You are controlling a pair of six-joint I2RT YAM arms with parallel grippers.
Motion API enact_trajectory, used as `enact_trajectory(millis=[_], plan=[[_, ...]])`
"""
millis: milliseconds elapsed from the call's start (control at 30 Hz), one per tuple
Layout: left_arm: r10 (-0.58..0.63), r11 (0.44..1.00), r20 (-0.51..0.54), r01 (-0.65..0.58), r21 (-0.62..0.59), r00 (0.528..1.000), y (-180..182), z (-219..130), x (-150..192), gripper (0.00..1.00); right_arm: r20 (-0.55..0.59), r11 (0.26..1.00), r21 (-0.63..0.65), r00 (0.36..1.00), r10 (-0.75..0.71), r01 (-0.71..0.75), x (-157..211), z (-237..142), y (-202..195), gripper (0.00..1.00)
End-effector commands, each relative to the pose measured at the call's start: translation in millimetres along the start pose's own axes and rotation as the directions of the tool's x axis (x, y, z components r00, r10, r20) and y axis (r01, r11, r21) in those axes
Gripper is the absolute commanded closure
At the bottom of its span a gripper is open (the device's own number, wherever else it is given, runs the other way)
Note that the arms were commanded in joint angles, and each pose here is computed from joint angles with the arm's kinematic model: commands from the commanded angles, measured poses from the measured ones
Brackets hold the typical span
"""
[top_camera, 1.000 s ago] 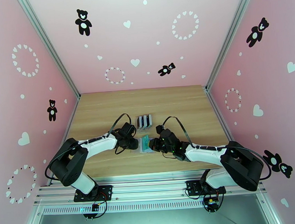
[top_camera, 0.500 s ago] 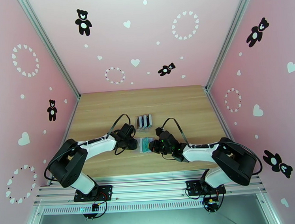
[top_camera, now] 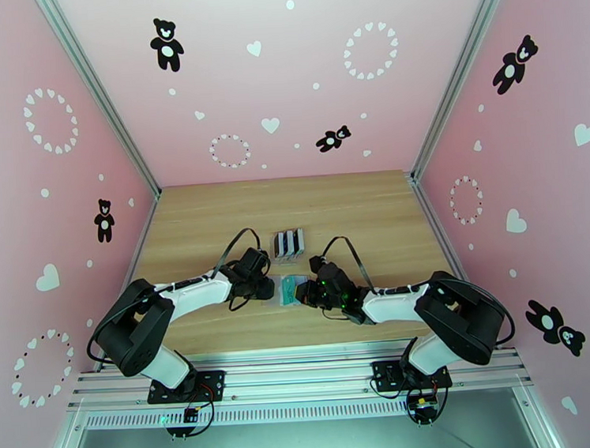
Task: Put the credit cards into the card holder
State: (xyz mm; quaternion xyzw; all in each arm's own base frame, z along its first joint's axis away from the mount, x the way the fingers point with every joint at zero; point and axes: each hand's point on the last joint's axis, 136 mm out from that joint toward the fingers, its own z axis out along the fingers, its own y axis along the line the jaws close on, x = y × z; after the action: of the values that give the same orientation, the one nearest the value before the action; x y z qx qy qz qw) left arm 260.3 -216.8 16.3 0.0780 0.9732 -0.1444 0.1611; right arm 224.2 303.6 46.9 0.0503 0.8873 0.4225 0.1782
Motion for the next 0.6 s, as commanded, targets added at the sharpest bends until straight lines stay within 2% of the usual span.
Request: enact_trajectory(millis=[0, 267, 567], plan=[[-0.016, 1.0, -0.086, 0.015, -0.014, 0.996, 8.8, 8.8, 27.5, 0.65, -0.005, 1.0, 0.023, 1.0, 0.006, -0.006, 4.5, 3.5, -10.1, 1.0], [-0.02, 1.0, -0.092, 0.019, -0.014, 0.996, 9.9, 10.3, 30.6, 0.71, 0.013, 0.998, 0.064, 1.0, 0.02, -0.021, 2.2, 9.8, -23.7, 1.0], [-0.023, 1.0, -0.102, 0.022, -0.014, 0.995, 10.9, 12.8, 33.4, 0.73, 0.044, 0.995, 0.1, 0.999, 0.02, -0.024, -4.7, 9.5, -30.2, 1.0]])
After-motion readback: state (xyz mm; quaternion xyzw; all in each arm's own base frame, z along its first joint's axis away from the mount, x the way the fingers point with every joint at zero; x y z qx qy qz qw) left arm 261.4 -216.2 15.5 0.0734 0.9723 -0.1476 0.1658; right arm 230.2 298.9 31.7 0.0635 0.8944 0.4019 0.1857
